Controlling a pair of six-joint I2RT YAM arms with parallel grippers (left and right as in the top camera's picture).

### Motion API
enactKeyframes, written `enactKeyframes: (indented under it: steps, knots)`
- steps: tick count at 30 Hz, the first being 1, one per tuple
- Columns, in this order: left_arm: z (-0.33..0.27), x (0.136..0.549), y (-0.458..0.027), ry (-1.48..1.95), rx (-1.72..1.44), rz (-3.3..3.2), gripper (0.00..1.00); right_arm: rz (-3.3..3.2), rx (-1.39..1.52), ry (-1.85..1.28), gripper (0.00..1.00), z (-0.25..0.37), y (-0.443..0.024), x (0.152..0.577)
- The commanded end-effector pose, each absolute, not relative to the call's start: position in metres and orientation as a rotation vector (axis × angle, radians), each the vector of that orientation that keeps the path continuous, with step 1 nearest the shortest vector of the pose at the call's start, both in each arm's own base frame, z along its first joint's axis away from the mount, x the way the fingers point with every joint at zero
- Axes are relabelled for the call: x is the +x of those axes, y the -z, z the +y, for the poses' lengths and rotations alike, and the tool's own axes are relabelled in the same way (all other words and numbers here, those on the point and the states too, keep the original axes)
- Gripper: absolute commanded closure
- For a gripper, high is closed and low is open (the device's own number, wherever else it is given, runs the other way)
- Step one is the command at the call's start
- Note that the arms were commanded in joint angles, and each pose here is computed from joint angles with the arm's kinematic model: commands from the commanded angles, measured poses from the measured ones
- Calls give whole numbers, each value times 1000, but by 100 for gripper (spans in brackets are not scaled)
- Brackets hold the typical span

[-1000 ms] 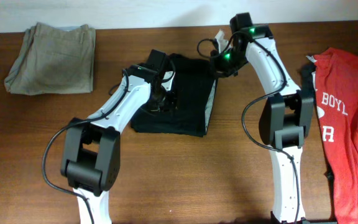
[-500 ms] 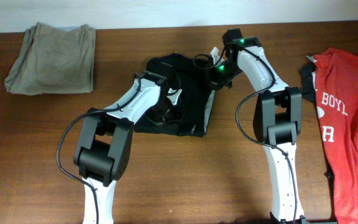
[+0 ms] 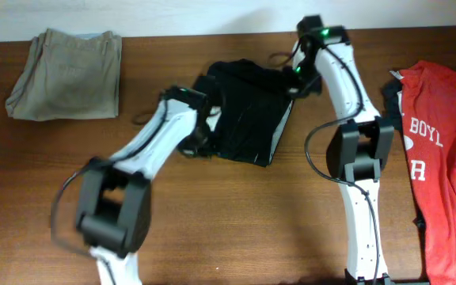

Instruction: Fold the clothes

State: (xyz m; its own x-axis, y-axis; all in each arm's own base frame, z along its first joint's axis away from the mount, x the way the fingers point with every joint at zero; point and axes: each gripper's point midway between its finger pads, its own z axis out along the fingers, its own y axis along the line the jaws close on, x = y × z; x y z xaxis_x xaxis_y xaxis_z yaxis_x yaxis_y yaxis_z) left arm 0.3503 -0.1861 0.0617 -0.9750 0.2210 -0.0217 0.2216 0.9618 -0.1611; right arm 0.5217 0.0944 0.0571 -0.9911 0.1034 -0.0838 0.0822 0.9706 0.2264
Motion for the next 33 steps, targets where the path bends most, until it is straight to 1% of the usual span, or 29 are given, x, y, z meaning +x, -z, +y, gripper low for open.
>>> enactKeyframes:
  steps: [1,2,3,4,5,6,7,8,11,14,15,16,17,20,24,26,31,32,33]
  knots:
    - [-179,379,-146,208,350,2798,99,2889,117,-272,69,88,-120,533]
    - [-185,381,-154,258,355,2763,99,2875,115,-280,69,88,-131,531]
    - [-193,382,-160,323,366,2740,99,2865,113,-286,71,89,-140,529]
    - [-203,382,-164,397,381,2724,99,2860,110,-297,75,90,-145,527]
    - [-215,380,-165,496,404,2716,99,2860,102,-329,83,93,-149,525]
    - [-224,377,-164,565,422,2720,99,2866,66,-378,87,99,-150,522]
    - [-229,375,-161,605,433,2728,99,2869,27,-410,88,103,-150,520]
    - [-240,370,-149,664,459,2763,99,2892,-14,-438,87,107,-143,517]
    - [-257,362,-115,668,508,2845,99,2934,-8,-477,88,111,-126,515]
    - [-284,346,-83,776,580,2910,99,2973,-46,-628,89,127,-102,511]
    - [-292,342,-77,832,598,2919,100,2985,-61,-686,90,133,-93,509]
    - [-302,337,-69,899,617,2928,99,3004,-65,-749,95,139,-79,505]
    - [-306,336,-63,918,626,2933,100,3009,-90,-801,96,144,-71,503]
    - [-309,336,-50,916,628,2951,100,3053,-94,-904,96,152,-41,490]
    - [-307,333,-36,907,620,2992,100,3111,-62,-911,96,150,-1,478]
    - [-304,328,-31,899,613,3025,99,3133,-1,-898,96,147,15,475]
    - [-298,319,-18,874,596,3100,98,3144,84,-893,96,142,29,473]
    - [-298,319,-16,874,595,3103,98,3143,85,-894,96,142,29,474]
    - [-298,319,-14,873,594,3106,95,3143,85,-893,96,141,29,474]
